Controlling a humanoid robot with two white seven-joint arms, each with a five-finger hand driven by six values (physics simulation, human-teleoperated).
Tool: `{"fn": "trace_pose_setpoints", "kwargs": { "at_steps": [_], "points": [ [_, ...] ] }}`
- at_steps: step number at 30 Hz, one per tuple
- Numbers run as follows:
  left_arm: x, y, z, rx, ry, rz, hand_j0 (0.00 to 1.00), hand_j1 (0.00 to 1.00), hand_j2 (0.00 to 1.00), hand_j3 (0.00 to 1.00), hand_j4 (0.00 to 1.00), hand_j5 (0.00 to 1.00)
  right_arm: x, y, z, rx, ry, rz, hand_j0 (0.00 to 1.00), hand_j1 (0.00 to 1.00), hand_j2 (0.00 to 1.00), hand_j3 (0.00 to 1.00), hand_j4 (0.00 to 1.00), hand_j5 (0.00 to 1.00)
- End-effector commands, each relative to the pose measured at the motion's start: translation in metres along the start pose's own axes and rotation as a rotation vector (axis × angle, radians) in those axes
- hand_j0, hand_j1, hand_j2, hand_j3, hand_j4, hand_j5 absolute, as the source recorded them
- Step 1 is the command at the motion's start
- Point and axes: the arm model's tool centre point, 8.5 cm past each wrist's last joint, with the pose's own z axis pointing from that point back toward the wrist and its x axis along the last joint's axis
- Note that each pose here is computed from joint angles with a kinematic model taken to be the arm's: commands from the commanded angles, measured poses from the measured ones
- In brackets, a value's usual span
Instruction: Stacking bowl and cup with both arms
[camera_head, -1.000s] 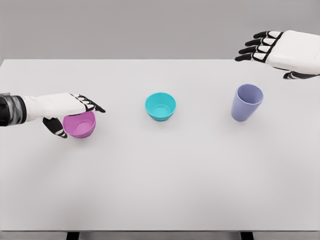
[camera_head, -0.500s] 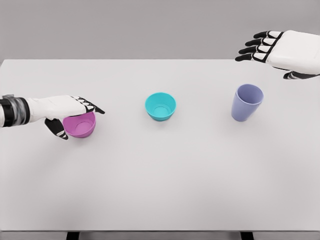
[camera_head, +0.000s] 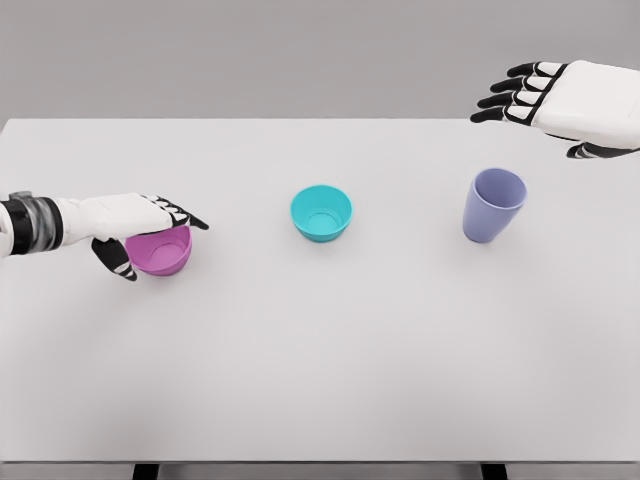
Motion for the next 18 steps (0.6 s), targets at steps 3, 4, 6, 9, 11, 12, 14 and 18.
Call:
{"fn": "trace_pose_setpoints", "kwargs": {
  "at_steps": [3,4,6,9,11,12,14,18],
  "points": [
    [-0.003,-0.0009,0.0001,-0.001,0.007,0.008,1.0,1.0,1.0,1.0,1.0,1.0,-0.0003,-0.0003,0.0005,-0.002,0.001,-0.004,1.0,1.0,1.0,1.0,1.0,1.0],
    [-0.0027,-0.0016,-0.0019,-0.002,0.004,0.012,1.0,1.0,1.0,1.0,1.0,1.0,-0.0001,-0.0004,0.0001,-0.003,0.001,-0.004,1.0,1.0,1.0,1.0,1.0,1.0],
    [-0.0047,-0.0026,-0.0036,-0.003,0.007,0.019,1.0,1.0,1.0,1.0,1.0,1.0,-0.0002,-0.0003,0.0,-0.002,0.001,-0.003,1.0,1.0,1.0,1.0,1.0,1.0],
    [-0.0051,-0.0028,-0.0036,-0.003,0.008,0.019,1.0,1.0,1.0,1.0,1.0,1.0,0.0001,-0.0004,-0.0004,-0.004,0.0,-0.005,1.0,1.0,1.0,1.0,1.0,1.0],
    [-0.0057,-0.0023,-0.0034,-0.002,0.009,0.019,1.0,1.0,1.0,1.0,1.0,1.0,0.0001,-0.0004,-0.0004,-0.004,0.0,-0.005,1.0,1.0,1.0,1.0,1.0,1.0],
    [-0.0057,-0.0023,-0.0034,-0.002,0.009,0.019,1.0,1.0,1.0,1.0,1.0,1.0,0.0,-0.0003,-0.0004,-0.004,0.0,-0.004,1.0,1.0,1.0,1.0,1.0,1.0],
    [-0.0053,-0.0022,-0.0043,-0.002,0.008,0.021,1.0,1.0,1.0,1.0,1.0,1.0,0.0,-0.0003,-0.0004,-0.004,0.0,-0.004,1.0,1.0,1.0,1.0,1.0,1.0],
    [-0.0091,-0.0043,-0.0092,-0.003,0.014,0.037,1.0,1.0,1.0,1.0,1.0,1.0,0.0001,-0.0004,-0.0004,-0.004,0.0,-0.005,1.0,1.0,1.0,1.0,1.0,1.0]
  ]
}}
